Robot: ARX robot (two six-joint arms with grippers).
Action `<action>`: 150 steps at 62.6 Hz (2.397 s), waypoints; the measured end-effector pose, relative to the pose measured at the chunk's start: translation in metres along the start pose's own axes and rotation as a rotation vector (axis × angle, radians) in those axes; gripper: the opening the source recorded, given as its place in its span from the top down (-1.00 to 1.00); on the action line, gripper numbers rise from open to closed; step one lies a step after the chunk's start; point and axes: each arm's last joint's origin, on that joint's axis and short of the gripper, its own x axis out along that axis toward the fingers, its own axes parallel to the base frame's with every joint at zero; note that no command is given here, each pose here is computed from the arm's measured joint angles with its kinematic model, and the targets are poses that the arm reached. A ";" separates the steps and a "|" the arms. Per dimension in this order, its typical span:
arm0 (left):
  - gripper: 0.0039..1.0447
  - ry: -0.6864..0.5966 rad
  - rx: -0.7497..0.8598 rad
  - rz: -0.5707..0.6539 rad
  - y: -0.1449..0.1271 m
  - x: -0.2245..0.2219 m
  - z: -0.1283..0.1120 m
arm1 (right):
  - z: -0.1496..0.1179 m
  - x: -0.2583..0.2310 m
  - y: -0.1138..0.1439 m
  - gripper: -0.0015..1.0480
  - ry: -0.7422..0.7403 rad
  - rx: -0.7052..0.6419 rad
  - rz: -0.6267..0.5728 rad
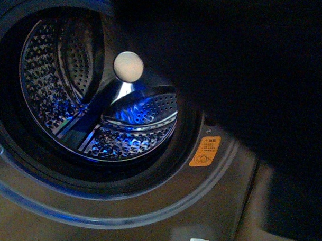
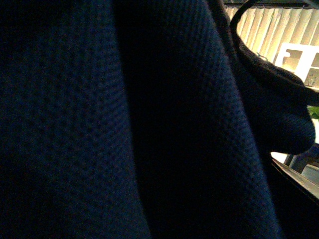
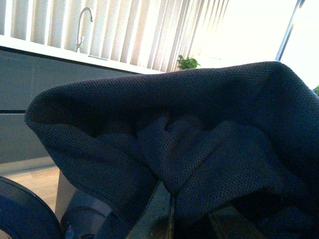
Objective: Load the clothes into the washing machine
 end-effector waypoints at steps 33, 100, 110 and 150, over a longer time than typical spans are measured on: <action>-0.88 0.013 0.022 0.125 -0.011 0.022 -0.002 | 0.001 -0.001 0.000 0.88 -0.002 0.000 -0.001; 0.83 -0.018 0.223 0.810 0.122 -0.023 -0.002 | 0.002 -0.002 0.000 -0.89 -0.006 -0.005 0.001; 0.84 0.008 0.201 0.798 0.137 -0.049 -0.013 | 0.003 -0.003 0.000 -0.86 -0.008 -0.006 0.002; 0.84 0.163 0.115 0.788 0.177 -0.124 -0.081 | -0.103 -0.154 0.043 -0.86 0.241 0.290 -0.775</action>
